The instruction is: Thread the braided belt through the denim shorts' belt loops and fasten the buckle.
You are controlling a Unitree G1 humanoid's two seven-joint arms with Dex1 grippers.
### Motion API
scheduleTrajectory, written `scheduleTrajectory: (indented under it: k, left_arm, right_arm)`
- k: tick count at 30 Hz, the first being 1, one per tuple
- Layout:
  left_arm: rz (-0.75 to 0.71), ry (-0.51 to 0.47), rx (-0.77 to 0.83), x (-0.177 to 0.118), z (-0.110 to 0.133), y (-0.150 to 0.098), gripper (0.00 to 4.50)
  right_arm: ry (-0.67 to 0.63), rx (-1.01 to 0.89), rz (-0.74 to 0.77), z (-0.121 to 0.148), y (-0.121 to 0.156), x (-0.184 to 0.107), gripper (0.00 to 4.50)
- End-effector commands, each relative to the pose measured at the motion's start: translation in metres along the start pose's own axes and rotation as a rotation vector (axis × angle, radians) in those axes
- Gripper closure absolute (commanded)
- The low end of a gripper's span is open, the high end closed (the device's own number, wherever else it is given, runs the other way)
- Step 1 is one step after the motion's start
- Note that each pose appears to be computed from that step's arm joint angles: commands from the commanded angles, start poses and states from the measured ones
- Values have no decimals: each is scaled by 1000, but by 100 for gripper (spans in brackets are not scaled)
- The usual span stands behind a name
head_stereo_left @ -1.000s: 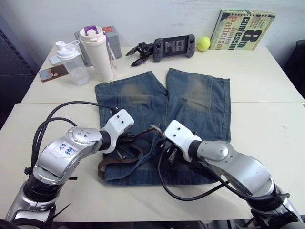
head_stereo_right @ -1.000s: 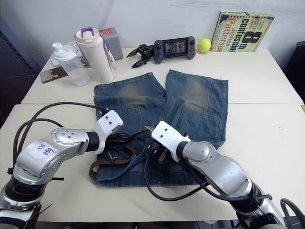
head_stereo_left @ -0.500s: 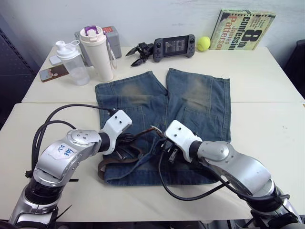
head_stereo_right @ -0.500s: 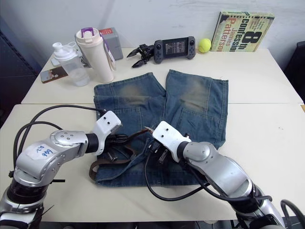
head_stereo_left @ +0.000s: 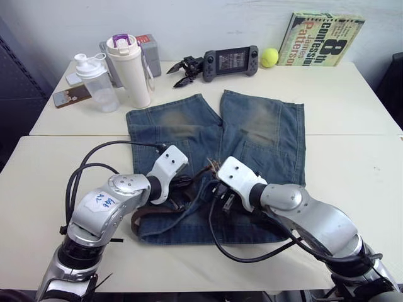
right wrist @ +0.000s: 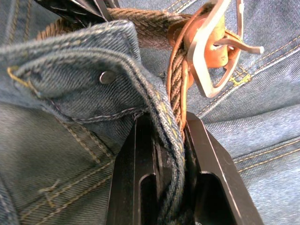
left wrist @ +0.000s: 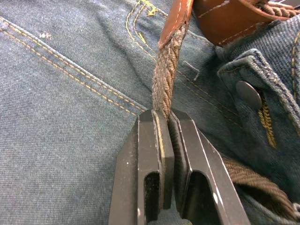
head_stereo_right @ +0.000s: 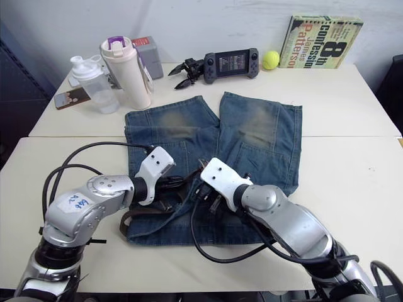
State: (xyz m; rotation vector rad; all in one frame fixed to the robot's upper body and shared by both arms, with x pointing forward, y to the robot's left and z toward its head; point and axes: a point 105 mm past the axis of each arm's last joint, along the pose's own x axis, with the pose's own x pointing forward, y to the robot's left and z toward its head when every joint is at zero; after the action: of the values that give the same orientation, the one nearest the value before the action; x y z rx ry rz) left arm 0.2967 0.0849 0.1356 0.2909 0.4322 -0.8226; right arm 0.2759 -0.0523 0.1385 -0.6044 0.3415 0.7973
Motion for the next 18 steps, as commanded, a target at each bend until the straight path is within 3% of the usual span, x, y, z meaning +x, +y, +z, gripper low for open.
scheduleTrajectory:
  k: [1,4,11,18]
  left_arm:
    - [-9,-84,49,0,17,-4,450]
    - [-8,-127,69,-7,22,-2,450]
    - [1,-21,80,-27,-18,4,450]
    - [36,-12,65,-31,-20,12,450]
  right_arm:
    - [-52,-23,93,11,19,0,449]
    - [-73,68,66,10,12,-1,449]
    - [-114,201,12,8,-8,-4,449]
    - [-114,241,6,4,-11,-5,449]
